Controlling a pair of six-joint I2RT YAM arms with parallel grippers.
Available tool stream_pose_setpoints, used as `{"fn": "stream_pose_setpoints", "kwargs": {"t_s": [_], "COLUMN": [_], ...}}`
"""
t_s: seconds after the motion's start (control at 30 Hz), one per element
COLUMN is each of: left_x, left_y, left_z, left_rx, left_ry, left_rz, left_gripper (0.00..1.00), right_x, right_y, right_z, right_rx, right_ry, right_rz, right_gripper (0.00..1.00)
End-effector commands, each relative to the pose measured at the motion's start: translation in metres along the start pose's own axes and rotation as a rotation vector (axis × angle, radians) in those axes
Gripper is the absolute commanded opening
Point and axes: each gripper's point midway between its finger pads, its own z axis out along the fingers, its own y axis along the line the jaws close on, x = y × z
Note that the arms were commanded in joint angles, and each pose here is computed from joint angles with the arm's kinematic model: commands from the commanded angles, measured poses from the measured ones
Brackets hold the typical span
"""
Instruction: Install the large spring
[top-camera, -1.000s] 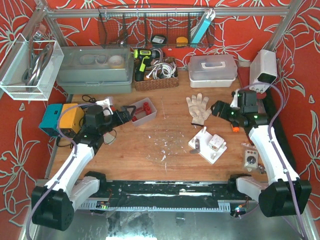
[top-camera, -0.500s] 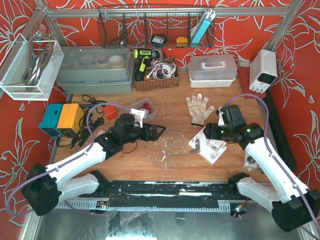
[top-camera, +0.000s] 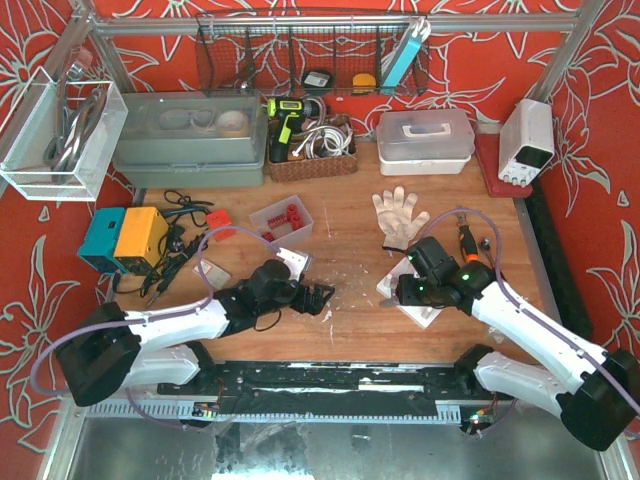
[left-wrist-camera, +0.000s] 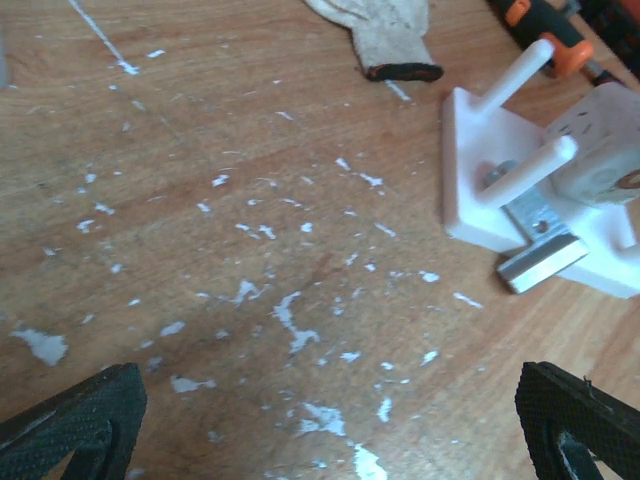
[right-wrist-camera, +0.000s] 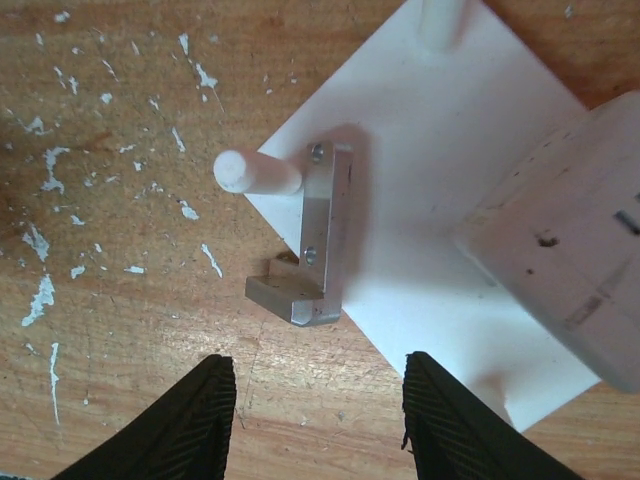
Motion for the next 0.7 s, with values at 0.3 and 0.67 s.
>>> {"fn": "stream_pose_setpoints", "kwargs": {"t_s": [0.3, 0.67], "left_x": [-0.028, -0.033], "left_y": [0.028, 0.034], "left_z": [-0.019, -0.026], "left_rx": [-0.162, -0.195], "left_ry": [-0.197, -0.234], "left_rz": [0.068, 0.063], "left_gripper": [1.0, 1.0], "right_x": [-0.007, 0.009], "right_y": [0.001, 0.004], "right_z": [0.038, 0.067], "right_rx": [0.129, 0.18], "right_ry": [-0.092, -0.009], "right_rz": [0.097, 0.032], "right_gripper": [0.53, 0.56]}}
